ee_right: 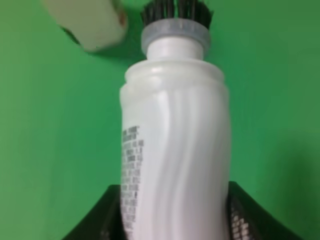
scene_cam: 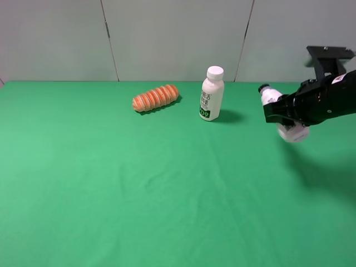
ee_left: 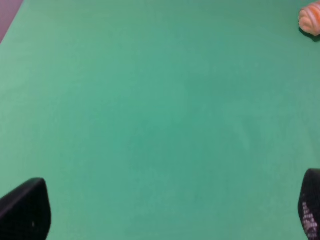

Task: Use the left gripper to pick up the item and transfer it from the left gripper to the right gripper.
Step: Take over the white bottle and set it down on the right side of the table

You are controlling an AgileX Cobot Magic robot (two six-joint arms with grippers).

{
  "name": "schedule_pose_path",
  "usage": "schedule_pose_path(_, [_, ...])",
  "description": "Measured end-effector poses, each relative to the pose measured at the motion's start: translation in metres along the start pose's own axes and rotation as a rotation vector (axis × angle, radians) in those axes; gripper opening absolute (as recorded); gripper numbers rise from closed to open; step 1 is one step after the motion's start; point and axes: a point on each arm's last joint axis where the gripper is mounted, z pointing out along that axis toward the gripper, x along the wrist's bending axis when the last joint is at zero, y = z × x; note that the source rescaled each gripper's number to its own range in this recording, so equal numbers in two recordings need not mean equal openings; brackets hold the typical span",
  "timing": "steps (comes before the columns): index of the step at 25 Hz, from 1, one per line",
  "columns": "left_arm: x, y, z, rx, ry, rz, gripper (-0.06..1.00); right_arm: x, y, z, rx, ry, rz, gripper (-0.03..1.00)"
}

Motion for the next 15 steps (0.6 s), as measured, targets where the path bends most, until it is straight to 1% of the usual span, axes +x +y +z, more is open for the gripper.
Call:
schedule_pose_path(4, [0.000, 0.000, 0.000, 0.000, 0.000, 0.000, 1.00, -0.007, -0.010, 0.022, 0.090, -0.012, 0.035, 0.00])
schedule_pose_path(8, [0.000, 0.000, 0.000, -0.001, 0.000, 0.000, 1.00, -0.010, -0.019, 0.039, 0.156, -0.016, 0.043, 0.00])
schedule_pose_path(15, [0.000, 0.000, 0.000, -0.001, 0.000, 0.000, 1.00, -0.013, -0.029, 0.058, 0.212, -0.026, 0.051, 0.00])
